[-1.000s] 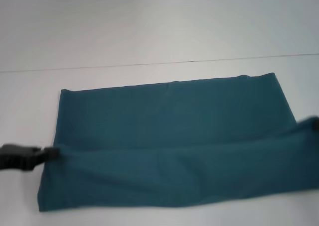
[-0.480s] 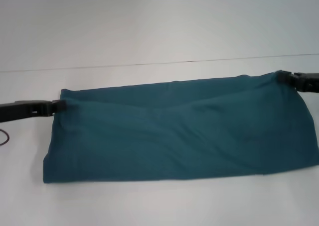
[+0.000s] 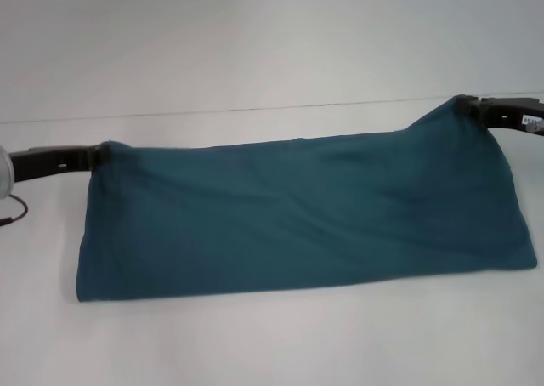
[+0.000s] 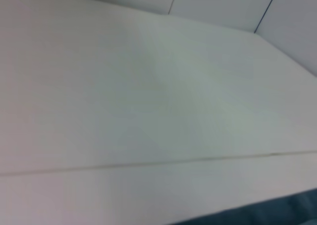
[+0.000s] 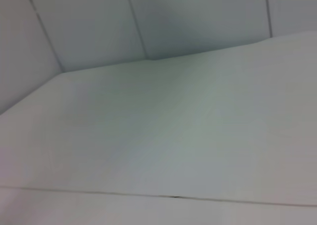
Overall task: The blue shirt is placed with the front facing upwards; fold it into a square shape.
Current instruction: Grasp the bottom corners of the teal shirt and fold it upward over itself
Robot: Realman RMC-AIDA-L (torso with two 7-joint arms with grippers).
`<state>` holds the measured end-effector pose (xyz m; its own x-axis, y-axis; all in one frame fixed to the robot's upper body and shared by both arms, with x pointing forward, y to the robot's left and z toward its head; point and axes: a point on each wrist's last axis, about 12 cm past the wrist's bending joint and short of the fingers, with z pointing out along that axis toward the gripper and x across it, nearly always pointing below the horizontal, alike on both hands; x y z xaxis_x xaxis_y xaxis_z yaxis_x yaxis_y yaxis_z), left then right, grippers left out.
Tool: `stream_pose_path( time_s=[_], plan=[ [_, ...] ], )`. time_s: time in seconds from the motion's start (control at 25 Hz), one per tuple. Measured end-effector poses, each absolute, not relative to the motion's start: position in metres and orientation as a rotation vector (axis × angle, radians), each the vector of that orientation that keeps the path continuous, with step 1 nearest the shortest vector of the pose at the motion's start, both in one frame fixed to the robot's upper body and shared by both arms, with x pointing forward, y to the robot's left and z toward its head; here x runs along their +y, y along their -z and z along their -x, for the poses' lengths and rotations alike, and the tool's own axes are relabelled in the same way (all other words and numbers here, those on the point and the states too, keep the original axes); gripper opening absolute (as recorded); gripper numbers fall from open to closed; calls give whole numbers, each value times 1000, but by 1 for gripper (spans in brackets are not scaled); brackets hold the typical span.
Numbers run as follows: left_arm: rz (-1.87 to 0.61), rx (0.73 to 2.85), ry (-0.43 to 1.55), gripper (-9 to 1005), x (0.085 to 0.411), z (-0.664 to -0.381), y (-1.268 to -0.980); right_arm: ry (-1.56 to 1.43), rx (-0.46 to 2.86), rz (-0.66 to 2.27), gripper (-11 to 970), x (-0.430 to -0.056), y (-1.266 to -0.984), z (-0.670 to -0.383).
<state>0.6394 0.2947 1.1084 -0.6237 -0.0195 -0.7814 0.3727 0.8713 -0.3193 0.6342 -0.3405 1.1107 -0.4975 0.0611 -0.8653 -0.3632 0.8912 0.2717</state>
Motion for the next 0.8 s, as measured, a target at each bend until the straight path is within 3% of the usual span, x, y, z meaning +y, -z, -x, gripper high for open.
stream_pose_path(
  time_s=[0.8],
  plan=[
    [-245,2100,494,105,280,-663,-1124,-410,2033,189,89,-332,-1112,-653]
  ],
)
